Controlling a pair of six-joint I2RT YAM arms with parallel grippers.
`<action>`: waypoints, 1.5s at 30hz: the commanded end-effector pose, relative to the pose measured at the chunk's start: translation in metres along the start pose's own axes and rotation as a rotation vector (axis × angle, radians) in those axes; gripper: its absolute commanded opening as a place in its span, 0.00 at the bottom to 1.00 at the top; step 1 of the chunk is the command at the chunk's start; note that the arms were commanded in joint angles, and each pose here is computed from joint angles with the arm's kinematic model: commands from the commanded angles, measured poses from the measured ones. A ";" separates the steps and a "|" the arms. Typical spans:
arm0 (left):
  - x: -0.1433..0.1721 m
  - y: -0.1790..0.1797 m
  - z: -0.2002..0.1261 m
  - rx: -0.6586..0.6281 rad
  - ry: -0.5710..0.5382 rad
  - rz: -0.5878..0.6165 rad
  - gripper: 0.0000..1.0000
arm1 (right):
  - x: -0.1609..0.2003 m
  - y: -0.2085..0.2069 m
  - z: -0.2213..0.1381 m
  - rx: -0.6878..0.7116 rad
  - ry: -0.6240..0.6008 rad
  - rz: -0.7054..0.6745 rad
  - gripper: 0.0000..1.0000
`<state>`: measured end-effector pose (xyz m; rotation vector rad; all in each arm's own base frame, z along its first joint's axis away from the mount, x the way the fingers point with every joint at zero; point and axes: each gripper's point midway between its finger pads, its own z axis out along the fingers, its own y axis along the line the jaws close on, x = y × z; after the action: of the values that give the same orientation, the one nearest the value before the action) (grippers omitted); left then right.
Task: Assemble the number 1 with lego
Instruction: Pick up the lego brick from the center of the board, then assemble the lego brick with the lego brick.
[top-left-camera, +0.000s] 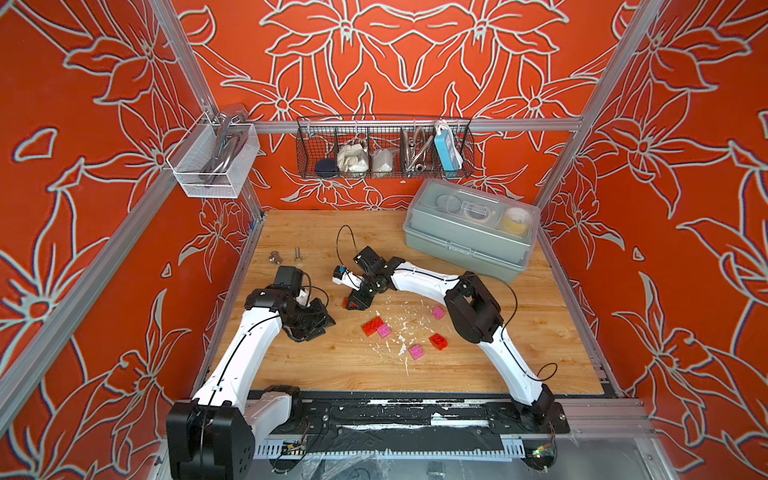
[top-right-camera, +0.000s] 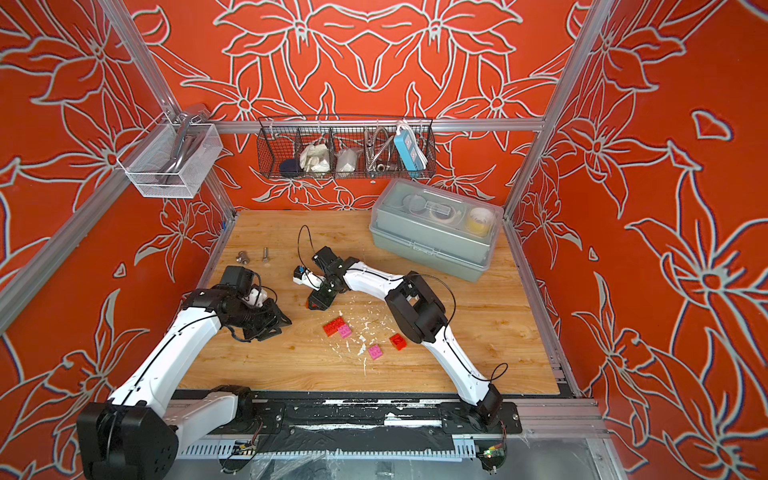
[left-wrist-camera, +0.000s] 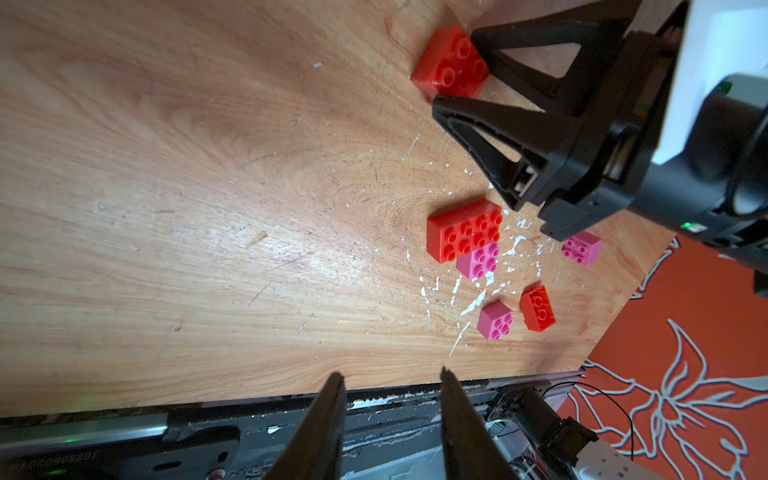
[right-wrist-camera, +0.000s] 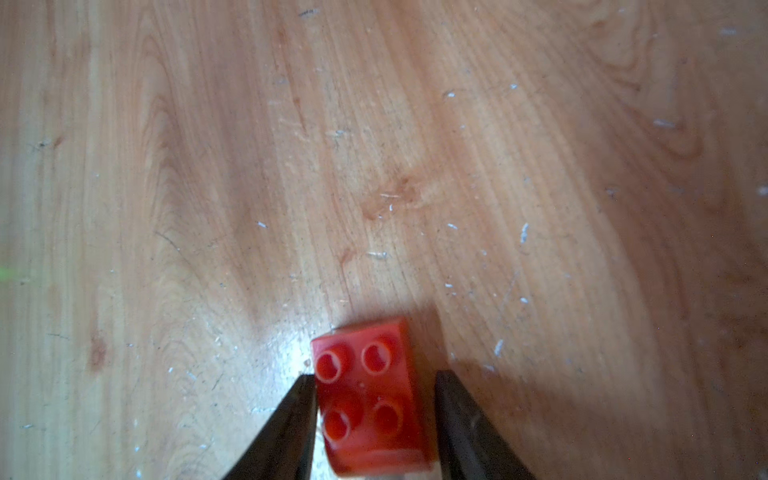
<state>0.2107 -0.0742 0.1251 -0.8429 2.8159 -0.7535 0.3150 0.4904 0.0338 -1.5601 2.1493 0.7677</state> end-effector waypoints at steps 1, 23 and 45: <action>-0.001 -0.002 -0.003 0.007 -0.004 0.006 0.38 | 0.013 -0.008 0.004 0.063 0.027 0.024 0.40; -0.072 -0.111 -0.018 0.224 -0.228 0.305 0.40 | 0.010 -0.063 -0.224 0.402 -0.158 0.448 0.23; -0.106 -0.182 0.046 0.259 -0.042 0.313 0.40 | 0.046 -0.104 -0.182 0.409 -0.130 0.463 0.22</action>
<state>0.3947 -0.1599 0.1658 -0.3729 2.6448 -0.9628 0.3971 0.3133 0.1384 -0.7855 2.4191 0.4939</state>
